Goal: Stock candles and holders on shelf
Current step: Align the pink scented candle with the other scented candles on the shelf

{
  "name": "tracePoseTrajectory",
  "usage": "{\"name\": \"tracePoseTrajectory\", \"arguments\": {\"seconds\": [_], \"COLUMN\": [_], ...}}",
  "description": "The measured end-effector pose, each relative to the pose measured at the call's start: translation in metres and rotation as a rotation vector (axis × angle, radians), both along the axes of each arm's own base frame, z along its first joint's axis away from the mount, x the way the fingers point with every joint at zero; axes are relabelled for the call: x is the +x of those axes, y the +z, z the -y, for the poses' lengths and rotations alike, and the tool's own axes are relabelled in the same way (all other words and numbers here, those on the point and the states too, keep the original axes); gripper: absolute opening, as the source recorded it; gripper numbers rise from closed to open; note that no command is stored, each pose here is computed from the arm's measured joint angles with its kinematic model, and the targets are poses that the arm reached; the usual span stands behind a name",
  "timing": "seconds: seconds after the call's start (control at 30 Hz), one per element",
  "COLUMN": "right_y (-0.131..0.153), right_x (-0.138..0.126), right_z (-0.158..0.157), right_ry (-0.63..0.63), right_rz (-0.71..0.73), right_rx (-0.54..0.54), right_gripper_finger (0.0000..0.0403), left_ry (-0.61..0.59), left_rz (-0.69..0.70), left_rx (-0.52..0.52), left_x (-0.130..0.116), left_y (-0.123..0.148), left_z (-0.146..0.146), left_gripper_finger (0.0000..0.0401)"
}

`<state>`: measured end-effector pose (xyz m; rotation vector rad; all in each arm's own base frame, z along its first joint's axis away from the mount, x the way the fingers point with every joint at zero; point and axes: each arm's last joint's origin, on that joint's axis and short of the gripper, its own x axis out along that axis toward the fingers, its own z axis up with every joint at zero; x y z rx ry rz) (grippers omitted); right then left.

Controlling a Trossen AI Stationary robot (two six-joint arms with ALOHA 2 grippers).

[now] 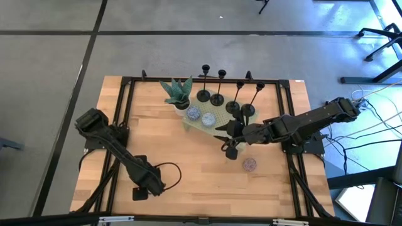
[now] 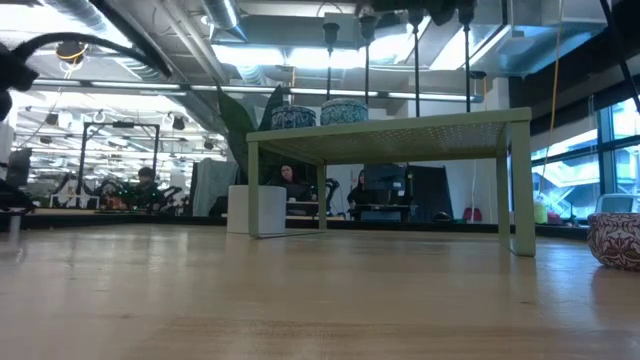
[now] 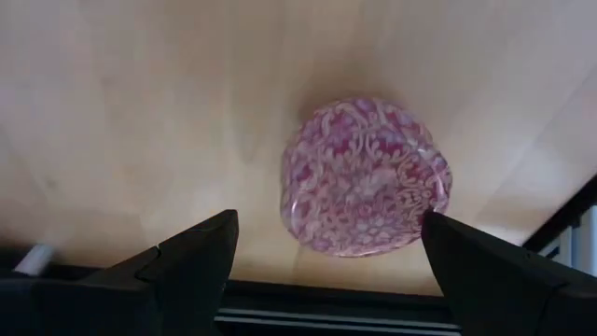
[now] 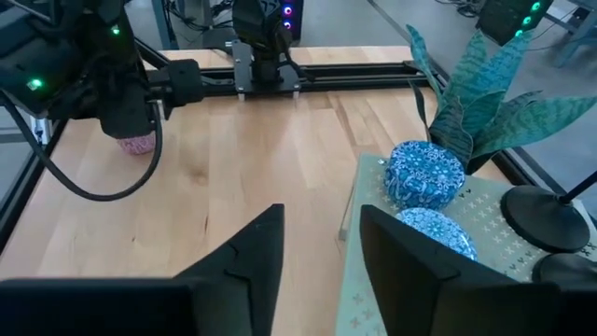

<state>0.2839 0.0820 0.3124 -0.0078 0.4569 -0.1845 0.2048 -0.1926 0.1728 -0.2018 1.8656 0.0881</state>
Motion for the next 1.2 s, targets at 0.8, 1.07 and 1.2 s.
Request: {"name": "tracePoseTrajectory", "arguments": {"seconds": [0.8,1.07,1.2], "right_y": [0.000,0.000,0.000], "right_x": [0.000,0.000,0.000], "right_z": [0.000,0.000,0.000], "right_ry": [-0.001,0.000,0.002], "right_rz": [-0.001,-0.003,-0.004], "right_rx": [-0.002,-0.002,-0.001], "right_gripper_finger": [0.0175,0.0175,0.0175], "left_ry": [-0.038,-0.045,-0.065], "left_rz": [0.027,0.078,0.107], "left_rx": [-0.026,-0.040,-0.035], "left_x": [0.003,0.007,0.008], "left_y": [-0.004,-0.005,-0.005], "left_z": [0.004,0.006,0.007], "left_gripper_finger": [0.0336,0.0336,0.0336]}}
